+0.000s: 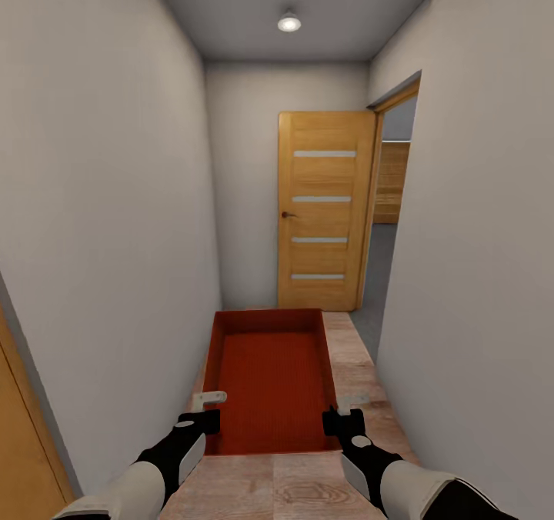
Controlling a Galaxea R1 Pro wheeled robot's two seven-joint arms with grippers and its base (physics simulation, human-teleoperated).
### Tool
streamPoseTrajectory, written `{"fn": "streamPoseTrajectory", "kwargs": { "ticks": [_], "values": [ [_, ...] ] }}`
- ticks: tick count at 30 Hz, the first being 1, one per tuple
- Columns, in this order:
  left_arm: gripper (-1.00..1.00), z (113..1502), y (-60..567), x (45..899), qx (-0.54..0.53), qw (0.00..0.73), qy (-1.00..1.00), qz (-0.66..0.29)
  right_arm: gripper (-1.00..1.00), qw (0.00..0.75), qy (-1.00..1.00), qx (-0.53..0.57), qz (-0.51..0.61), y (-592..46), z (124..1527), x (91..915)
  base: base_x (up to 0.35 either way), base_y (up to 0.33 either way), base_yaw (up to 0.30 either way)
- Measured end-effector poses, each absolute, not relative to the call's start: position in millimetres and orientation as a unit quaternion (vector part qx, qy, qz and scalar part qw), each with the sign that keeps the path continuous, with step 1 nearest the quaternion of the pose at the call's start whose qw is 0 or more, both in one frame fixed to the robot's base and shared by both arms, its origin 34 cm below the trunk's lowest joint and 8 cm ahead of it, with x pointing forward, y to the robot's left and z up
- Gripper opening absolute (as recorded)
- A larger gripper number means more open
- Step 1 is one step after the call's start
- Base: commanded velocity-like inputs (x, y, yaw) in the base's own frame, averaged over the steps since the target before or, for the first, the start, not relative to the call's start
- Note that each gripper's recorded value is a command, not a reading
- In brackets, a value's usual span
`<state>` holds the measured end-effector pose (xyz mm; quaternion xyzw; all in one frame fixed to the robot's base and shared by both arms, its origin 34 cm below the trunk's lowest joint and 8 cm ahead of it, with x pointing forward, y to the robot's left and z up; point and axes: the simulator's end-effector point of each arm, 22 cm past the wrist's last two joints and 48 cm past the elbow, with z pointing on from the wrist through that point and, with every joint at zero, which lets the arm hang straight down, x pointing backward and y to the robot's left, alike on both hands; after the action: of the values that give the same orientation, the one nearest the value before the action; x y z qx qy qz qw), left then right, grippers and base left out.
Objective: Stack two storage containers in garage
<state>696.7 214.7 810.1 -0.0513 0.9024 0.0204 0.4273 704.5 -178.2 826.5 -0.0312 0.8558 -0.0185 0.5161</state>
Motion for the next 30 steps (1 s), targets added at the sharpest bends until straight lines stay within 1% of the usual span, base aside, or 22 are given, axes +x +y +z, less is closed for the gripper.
{"fn": "streamPoseTrajectory", "kwargs": {
  "ticks": [30],
  "values": [
    [-1.00, 810.4, 214.8, 696.9, -0.051, 0.428, 0.902, 0.020, -1.00, 0.516, 0.856, -0.031, -0.018, -178.1, 826.7, 704.7, 0.322, 0.000, 0.000]
  ]
}}
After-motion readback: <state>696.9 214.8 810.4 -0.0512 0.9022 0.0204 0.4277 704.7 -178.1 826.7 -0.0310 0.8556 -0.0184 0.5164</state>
